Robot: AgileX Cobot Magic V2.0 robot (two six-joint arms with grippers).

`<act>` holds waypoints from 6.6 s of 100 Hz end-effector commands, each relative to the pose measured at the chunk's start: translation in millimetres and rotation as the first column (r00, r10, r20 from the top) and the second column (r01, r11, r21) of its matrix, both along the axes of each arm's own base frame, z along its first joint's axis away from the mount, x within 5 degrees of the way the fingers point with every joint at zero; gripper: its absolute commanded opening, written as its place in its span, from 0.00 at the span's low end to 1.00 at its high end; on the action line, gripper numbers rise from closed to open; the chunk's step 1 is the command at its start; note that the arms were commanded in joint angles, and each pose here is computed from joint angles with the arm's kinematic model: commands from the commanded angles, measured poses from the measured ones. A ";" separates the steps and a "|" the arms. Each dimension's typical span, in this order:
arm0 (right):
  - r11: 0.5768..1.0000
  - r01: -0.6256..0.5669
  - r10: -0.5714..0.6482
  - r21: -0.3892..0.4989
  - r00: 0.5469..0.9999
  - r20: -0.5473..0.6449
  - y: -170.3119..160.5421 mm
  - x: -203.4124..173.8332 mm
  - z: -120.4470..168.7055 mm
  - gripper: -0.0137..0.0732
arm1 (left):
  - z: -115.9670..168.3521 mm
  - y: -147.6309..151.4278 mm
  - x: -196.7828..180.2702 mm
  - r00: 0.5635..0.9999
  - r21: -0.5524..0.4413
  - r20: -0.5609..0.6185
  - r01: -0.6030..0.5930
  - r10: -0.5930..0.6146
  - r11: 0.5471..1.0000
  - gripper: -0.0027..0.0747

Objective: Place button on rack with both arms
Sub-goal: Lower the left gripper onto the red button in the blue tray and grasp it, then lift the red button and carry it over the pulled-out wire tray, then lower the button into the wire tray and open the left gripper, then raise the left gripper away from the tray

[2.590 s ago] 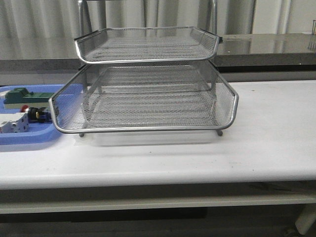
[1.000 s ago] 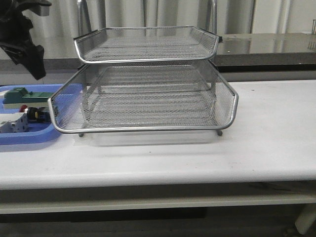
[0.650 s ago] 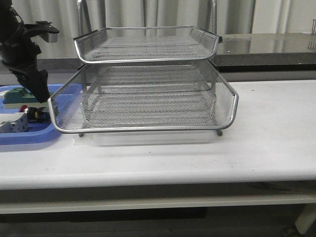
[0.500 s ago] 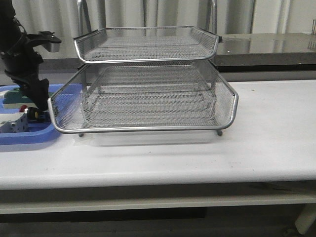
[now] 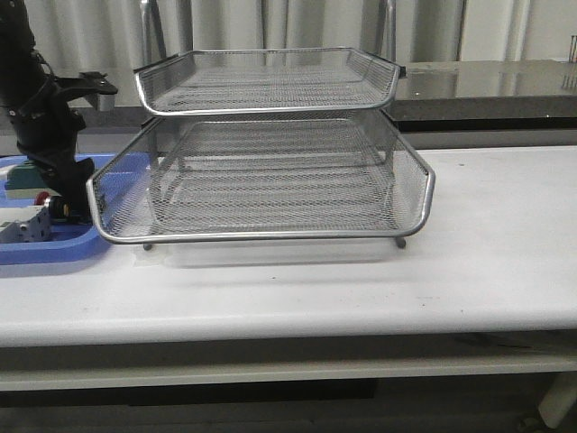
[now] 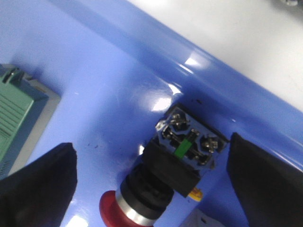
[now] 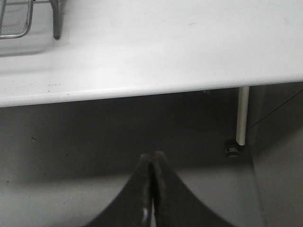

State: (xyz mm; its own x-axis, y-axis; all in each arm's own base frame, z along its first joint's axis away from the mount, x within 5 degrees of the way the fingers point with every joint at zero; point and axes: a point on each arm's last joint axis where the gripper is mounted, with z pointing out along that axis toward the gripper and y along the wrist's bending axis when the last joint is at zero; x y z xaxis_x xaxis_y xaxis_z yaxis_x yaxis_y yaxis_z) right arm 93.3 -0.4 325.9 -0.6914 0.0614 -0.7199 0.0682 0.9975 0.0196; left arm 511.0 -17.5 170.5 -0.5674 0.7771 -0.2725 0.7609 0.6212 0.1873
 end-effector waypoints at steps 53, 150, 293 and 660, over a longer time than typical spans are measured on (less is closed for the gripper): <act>1.000 0.000 0.001 -0.013 0.996 0.089 -1.0 3.5 14.2 0.08 | 10.9 -7.6 6.1 0.998 -0.056 0.063 0.008 -0.005 0.998 0.84; 1.000 0.000 0.001 -0.013 0.996 0.089 -1.0 3.5 14.2 0.08 | 109.5 -8.8 5.1 0.986 -0.080 0.165 0.000 0.013 0.997 0.05; 1.000 0.000 0.001 -0.013 0.996 0.089 -1.0 3.5 14.2 0.08 | 245.7 -125.7 -184.0 0.980 -0.183 0.197 0.067 -0.030 0.981 0.05; 1.000 0.000 0.001 -0.013 0.996 0.089 -1.0 3.5 14.2 0.08 | 263.3 -79.3 -227.6 0.935 -0.311 0.223 -0.201 0.277 0.929 0.68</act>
